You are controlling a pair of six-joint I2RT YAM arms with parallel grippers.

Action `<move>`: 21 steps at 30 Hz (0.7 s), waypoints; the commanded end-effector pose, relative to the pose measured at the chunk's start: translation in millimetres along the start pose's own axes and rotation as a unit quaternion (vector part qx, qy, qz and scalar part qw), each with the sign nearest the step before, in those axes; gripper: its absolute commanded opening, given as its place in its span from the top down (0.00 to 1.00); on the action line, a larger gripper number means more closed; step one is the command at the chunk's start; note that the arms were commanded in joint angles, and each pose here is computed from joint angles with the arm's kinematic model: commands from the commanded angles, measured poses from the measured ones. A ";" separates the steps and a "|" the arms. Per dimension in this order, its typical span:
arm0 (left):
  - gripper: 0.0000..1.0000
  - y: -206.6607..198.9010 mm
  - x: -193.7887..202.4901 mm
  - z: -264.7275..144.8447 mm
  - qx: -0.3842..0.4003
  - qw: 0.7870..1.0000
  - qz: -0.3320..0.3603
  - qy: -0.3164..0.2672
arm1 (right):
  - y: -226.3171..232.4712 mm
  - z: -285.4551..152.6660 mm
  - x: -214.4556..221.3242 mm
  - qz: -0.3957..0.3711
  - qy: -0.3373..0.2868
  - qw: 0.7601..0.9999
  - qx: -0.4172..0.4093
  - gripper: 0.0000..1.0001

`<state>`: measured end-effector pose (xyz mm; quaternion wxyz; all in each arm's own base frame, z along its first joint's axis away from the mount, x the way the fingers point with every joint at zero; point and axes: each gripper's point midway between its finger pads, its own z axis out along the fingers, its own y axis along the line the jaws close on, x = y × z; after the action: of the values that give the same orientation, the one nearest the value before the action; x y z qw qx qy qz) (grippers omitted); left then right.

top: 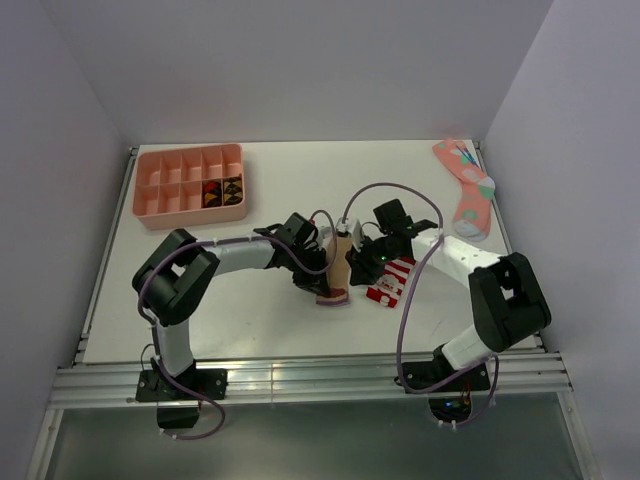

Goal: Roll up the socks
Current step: Roll the sock at the center of the board.

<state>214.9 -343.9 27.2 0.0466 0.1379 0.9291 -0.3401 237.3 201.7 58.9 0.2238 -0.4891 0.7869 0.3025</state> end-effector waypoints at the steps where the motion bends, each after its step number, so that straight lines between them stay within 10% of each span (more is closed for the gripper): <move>1: 1.00 36.7 33.1 4.9 -0.064 0.996 -0.013 0.061 | 1.5 1.9 -20.6 -0.069 -0.028 0.997 0.006 0.56; 21: 1.00 40.6 32.0 8.2 -0.069 0.995 -0.011 0.064 | 19.3 -4.7 -18.0 -0.115 -0.067 0.991 0.008 0.58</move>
<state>212.6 -341.5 26.1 0.0294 0.1429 0.9296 -0.3385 227.4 211.2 78.7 0.3129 -0.5355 0.7276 0.2932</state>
